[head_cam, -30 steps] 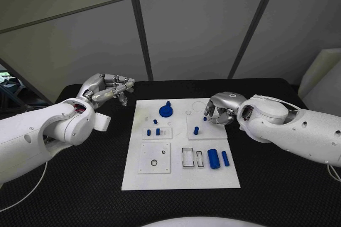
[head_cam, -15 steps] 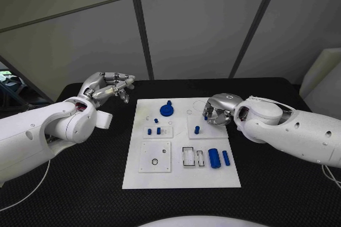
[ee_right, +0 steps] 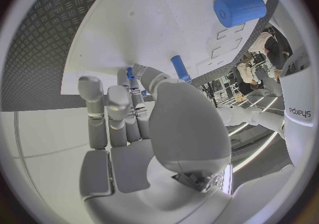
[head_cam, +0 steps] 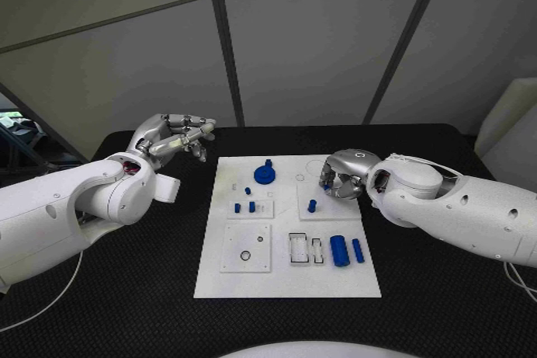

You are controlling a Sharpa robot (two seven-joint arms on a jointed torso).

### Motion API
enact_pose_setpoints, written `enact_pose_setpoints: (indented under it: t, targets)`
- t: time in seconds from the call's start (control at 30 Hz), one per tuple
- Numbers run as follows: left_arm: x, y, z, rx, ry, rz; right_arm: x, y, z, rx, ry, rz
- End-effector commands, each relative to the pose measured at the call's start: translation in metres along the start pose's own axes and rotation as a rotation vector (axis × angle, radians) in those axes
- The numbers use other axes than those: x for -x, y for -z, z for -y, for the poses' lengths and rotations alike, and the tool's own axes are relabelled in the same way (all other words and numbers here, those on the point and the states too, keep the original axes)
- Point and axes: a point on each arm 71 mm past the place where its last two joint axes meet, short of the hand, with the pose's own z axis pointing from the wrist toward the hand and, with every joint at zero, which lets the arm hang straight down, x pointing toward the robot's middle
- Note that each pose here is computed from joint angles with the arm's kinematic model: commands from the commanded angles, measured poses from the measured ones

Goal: Assemble the parts on the task board

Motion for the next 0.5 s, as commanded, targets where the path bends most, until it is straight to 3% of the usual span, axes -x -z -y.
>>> enact_pose_setpoints:
  t: [0.03, 0.5]
  targets:
    - [-0.0016, -0.0006, 0.0011, -0.008, 0.012, -0.014, -0.0029, -0.0011, -0.0018, 0.012, 0.008, -0.024]
    - [-0.0012, -0.0005, 0.0005, 0.000, 0.014, -0.019, -0.0011, -0.0001, -0.0039, -0.010, 0.035, 0.021]
